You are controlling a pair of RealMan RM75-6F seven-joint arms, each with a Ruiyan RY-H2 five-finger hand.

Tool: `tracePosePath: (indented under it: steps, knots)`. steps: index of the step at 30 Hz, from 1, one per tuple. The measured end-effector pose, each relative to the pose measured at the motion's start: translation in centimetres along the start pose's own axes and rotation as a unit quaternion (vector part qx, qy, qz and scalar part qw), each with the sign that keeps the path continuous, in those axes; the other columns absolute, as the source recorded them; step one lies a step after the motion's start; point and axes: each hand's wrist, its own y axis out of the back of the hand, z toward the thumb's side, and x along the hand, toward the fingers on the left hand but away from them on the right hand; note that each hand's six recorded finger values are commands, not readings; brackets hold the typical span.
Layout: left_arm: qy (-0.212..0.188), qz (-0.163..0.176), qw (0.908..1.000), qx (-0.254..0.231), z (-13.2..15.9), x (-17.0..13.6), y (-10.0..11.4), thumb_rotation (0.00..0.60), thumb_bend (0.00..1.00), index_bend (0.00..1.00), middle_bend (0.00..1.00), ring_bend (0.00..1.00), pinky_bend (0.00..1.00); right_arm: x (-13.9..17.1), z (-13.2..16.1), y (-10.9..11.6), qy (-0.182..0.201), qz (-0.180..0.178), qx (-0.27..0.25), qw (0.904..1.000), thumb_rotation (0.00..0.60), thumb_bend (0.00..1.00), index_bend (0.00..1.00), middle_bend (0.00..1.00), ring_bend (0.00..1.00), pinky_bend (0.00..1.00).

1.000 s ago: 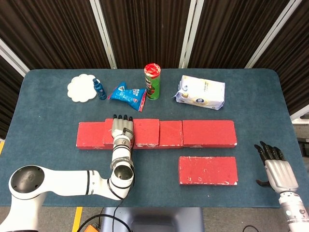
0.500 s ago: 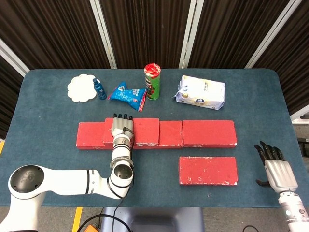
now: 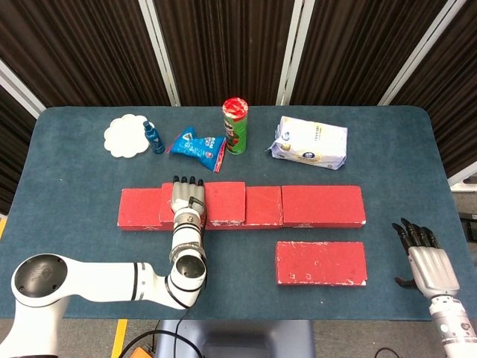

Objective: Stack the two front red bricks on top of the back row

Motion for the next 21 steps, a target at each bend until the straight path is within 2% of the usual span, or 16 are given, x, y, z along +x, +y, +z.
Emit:
tracePosePath:
  steps: [7, 14, 17, 21]
  knots:
    - [0.003, 0.007, 1.0, 0.002, -0.4, -0.4, 0.4, 0.6, 0.19, 0.0, 0.0, 0.0, 0.01, 0.1, 0.0, 0.2, 0.0, -0.004, -0.004, 1.0, 0.6, 0.0, 0.11, 0.08, 0.09, 0.0]
    - [-0.019, 0.029, 0.9994, -0.007, -0.9, -2.4, 1.9, 0.6, 0.2, 0.0, 0.0, 0.0, 0.02, 0.0, -0.1, 0.0, 0.0, -0.002, 0.001, 1.0, 0.6, 0.0, 0.11, 0.08, 0.09, 0.0]
    - [-0.038, 0.051, 0.9977, -0.024, -1.8, -3.8, 2.9, 0.6, 0.21, 0.0, 0.0, 0.0, 0.02, 0.1, -0.1, 0.1, -0.001, -0.002, 0.0, 1.0, 0.6, 0.0, 0.11, 0.08, 0.09, 0.0]
    - [-0.063, 0.106, 0.9912, -0.05, -4.6, -5.3, 4.1, 0.6, 0.21, 0.0, 0.0, 0.0, 0.02, 0.3, 0.0, 0.3, 0.0, -0.006, -0.005, 1.0, 0.6, 0.0, 0.11, 0.08, 0.09, 0.0]
